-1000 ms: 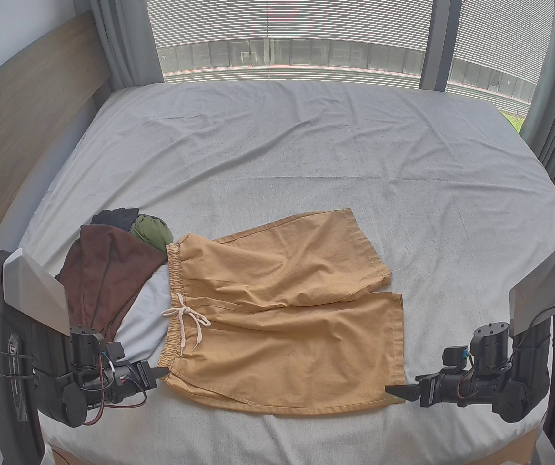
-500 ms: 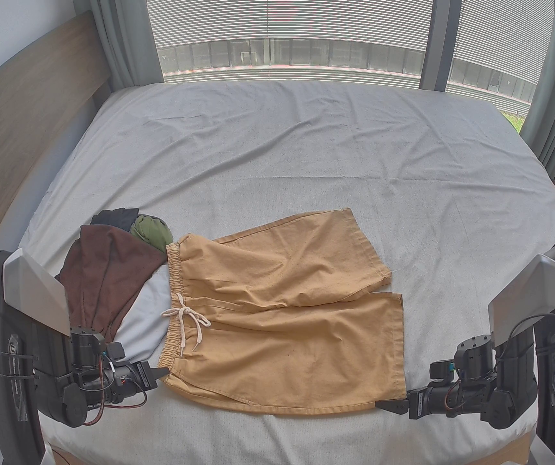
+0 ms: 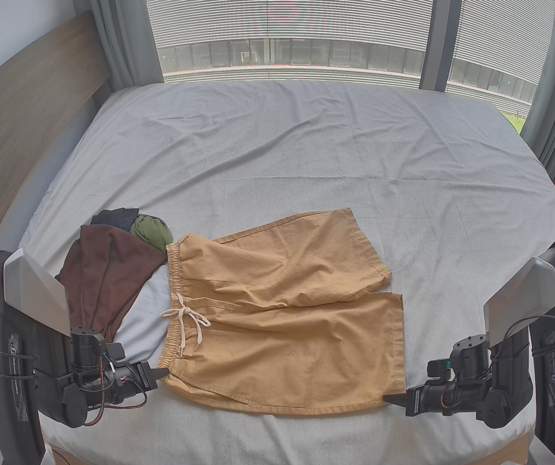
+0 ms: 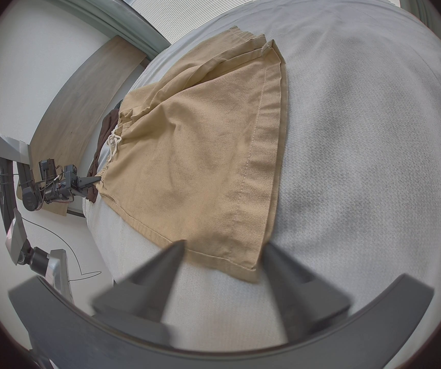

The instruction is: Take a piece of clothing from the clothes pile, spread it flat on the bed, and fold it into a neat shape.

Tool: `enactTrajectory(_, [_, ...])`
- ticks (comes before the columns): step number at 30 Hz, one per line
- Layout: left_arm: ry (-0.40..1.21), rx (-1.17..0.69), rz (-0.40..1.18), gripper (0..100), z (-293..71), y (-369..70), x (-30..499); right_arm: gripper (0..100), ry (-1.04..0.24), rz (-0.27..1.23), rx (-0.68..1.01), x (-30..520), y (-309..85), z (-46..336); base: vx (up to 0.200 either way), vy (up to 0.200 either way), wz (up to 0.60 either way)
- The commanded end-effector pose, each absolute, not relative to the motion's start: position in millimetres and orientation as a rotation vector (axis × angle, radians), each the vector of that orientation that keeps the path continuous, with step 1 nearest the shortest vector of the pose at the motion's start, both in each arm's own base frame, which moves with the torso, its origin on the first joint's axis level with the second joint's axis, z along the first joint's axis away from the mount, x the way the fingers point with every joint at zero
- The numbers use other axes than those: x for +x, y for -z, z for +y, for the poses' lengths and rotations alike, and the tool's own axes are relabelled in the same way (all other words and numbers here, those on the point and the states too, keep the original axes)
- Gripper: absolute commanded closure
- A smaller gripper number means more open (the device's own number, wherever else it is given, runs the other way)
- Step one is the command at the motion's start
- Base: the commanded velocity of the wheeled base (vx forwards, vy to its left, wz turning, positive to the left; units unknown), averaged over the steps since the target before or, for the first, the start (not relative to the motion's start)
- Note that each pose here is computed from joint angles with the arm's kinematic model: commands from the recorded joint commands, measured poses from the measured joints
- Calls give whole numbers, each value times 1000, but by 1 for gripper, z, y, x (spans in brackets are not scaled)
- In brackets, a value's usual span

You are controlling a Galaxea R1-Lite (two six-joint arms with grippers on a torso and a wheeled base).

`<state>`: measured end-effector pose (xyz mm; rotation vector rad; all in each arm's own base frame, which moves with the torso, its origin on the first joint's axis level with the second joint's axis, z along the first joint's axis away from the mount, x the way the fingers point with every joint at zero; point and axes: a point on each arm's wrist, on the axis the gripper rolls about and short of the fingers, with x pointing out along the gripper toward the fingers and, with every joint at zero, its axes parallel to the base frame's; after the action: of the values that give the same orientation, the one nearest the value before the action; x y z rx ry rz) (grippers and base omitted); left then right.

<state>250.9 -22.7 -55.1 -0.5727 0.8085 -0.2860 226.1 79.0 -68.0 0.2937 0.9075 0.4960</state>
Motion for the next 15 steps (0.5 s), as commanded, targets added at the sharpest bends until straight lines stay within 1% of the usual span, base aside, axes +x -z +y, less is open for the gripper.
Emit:
enactTrajectory(1, [286, -573, 810, 100, -23, 56, 251, 100, -496, 912, 295, 226, 69, 79, 0, 0, 0])
enactTrajectory(10, [286, -573, 810, 100, -23, 55, 250, 100, -490, 912, 298, 222, 64, 76, 0, 0, 0])
enactTrajectory(15, [294, -561, 832, 100, -21, 49, 239, 100, -498, 895, 295, 212, 46, 74, 0, 0, 0])
